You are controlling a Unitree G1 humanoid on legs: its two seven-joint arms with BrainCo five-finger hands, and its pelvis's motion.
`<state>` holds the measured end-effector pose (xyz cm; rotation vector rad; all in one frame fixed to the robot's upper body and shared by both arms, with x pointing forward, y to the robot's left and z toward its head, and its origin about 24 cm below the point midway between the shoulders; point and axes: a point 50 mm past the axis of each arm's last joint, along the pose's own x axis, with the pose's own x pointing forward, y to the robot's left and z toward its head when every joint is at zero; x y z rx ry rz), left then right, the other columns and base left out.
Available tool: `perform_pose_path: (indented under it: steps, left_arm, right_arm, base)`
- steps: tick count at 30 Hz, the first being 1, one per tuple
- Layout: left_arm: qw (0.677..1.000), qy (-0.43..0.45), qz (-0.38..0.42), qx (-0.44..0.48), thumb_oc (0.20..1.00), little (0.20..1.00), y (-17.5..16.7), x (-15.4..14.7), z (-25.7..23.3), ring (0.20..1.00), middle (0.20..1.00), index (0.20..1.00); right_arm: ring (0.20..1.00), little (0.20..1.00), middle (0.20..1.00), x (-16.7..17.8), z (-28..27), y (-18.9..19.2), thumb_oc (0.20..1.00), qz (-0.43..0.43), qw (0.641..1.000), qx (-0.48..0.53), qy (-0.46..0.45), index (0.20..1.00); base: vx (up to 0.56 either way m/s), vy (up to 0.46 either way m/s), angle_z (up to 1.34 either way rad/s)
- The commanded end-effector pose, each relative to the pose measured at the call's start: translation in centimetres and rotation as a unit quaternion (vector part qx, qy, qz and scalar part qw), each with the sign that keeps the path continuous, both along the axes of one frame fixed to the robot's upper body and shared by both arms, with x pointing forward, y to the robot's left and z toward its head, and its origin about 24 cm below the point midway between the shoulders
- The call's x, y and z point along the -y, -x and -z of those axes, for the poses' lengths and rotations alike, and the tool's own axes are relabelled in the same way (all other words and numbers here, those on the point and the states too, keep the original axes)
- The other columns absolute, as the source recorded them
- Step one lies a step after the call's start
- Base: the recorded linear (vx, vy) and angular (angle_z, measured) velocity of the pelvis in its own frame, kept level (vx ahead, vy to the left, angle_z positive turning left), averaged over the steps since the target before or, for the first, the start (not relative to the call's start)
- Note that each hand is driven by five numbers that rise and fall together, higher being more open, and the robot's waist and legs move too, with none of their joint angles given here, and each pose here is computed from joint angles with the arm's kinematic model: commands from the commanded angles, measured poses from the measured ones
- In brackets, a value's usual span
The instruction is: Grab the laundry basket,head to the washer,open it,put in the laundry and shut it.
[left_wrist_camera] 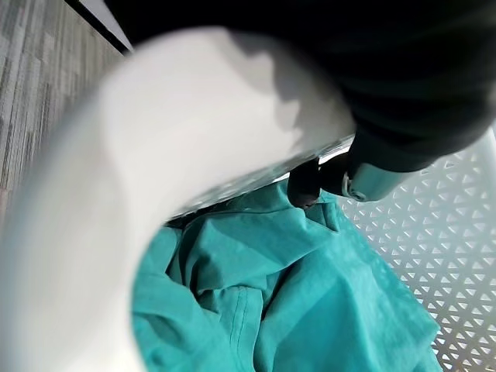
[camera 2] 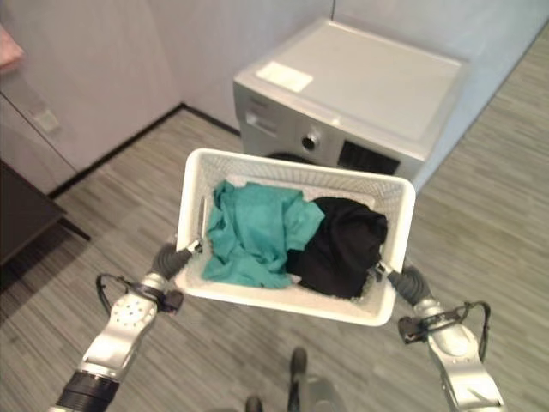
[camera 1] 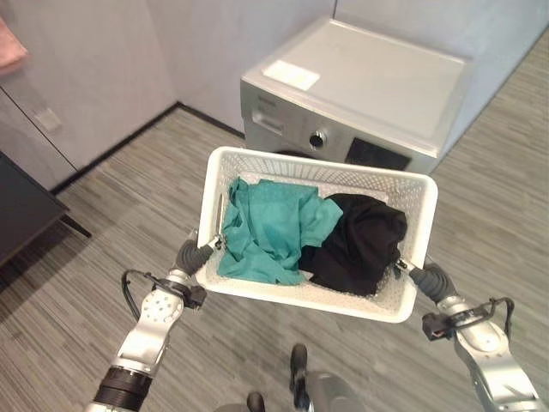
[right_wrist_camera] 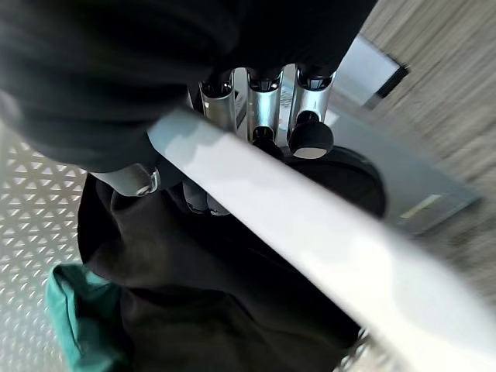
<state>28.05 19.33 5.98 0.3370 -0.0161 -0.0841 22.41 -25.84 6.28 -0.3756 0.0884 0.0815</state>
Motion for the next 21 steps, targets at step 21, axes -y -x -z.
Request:
perform_pose_path:
  steps: [21]
  left_arm:
    - [0.884, -0.155, -0.359, 0.255, 0.200, 0.200, 8.0, -15.6, -10.5, 0.200, 0.200, 0.200]
  right_arm:
    - [0.200, 0.200, 0.200, 6.4, -5.7, 3.7, 0.200, 0.105, 0.987, 0.094, 0.082, 0.200]
  base:
    - [0.11, 0.163, -0.66]
